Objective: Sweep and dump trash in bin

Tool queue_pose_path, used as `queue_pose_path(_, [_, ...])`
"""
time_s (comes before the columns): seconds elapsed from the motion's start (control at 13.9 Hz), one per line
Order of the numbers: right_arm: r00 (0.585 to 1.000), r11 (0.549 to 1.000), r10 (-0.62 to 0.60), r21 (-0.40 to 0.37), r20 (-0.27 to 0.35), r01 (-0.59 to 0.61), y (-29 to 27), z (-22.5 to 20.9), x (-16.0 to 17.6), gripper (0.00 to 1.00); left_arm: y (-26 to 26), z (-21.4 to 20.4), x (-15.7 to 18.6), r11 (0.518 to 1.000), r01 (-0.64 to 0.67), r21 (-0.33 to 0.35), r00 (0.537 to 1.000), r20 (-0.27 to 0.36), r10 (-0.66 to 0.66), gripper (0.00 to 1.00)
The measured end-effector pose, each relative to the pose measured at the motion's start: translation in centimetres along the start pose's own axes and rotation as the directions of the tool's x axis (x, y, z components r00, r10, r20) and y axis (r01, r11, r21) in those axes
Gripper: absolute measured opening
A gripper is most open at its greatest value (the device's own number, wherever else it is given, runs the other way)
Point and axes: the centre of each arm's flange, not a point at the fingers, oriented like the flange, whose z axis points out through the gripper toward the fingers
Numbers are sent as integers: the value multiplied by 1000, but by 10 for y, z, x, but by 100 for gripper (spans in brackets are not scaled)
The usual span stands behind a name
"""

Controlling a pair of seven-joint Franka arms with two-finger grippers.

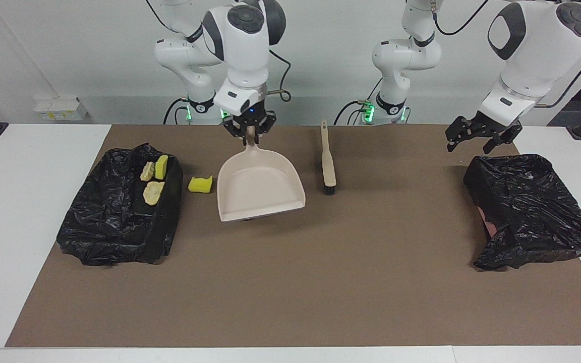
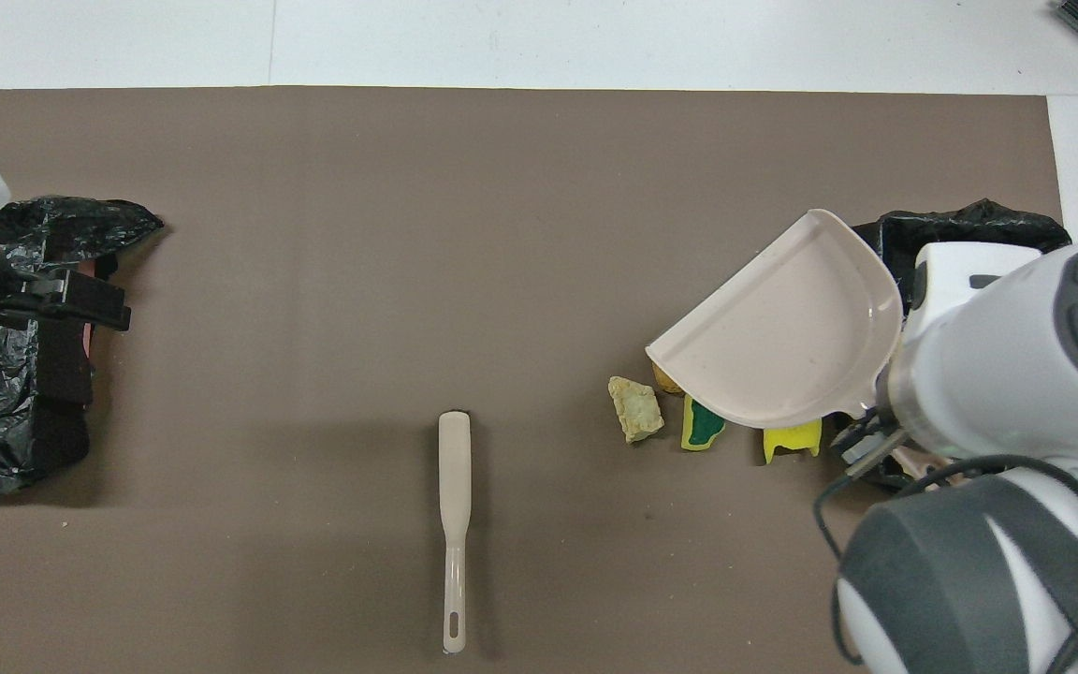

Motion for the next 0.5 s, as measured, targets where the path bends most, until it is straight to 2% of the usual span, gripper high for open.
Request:
queue_pose_path(0.07, [998,998,58,41,0,-58,-25,14,13,31,-1,-1,0,1000,0,0,1000,-1,0,100])
queue_pose_path(0.29, [993,983,118,147,-21,-114,-73,50,51,31,-4,-1,-1,1000,7,0,1000,-2,-7,100])
queue_pose_path(0.36, [990,978,135,167,-30,-128,-86,67,59,31,-4,-2,-1,1000,7,0,1000,-3,-7,100])
queue_pose_path(0.5, [986,976,157,159,-59,-146,-113,98,66,31,-2,-3,-1,1000,3,0,1000,-5,-3,100])
